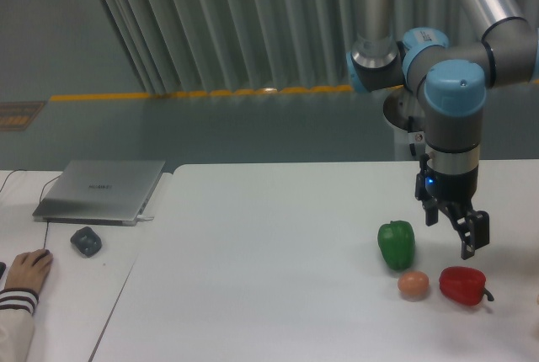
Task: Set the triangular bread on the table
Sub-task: 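Move the open gripper away from the peppers, out of view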
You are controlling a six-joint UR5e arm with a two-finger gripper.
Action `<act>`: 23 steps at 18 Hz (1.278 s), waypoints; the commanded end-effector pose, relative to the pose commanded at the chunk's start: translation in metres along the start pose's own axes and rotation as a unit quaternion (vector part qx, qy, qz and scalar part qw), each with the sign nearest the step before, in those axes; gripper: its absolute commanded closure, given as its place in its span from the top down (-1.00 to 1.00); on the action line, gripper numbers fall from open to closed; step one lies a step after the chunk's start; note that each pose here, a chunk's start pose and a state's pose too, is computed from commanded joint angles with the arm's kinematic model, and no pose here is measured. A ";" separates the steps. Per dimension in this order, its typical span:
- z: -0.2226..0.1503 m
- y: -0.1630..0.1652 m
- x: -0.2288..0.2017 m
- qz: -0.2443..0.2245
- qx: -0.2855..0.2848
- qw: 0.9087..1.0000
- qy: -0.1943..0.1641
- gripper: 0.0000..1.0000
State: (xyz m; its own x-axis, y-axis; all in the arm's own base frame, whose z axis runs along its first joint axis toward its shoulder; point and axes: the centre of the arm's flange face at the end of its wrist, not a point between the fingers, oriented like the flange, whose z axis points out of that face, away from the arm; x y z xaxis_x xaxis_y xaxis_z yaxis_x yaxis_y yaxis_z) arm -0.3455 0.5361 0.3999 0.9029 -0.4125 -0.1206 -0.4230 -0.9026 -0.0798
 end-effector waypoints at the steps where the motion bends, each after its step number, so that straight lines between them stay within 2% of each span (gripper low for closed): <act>1: 0.000 0.000 0.000 0.000 0.000 1.000 0.000 1.00; 5: 0.000 0.007 -0.005 -0.008 0.003 1.000 0.001 1.00; 12: -0.004 0.056 -0.037 -0.078 0.001 0.997 -0.018 1.00; 18: -0.007 0.099 -0.060 -0.111 0.000 0.993 -0.029 1.00; 23: -0.012 0.122 -0.075 -0.131 0.006 0.991 -0.035 1.00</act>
State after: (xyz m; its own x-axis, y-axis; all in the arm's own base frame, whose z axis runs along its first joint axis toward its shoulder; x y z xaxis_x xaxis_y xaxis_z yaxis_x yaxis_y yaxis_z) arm -0.4645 0.4553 0.4114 0.9748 -0.1536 -0.1618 -0.1753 -0.9759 -0.1301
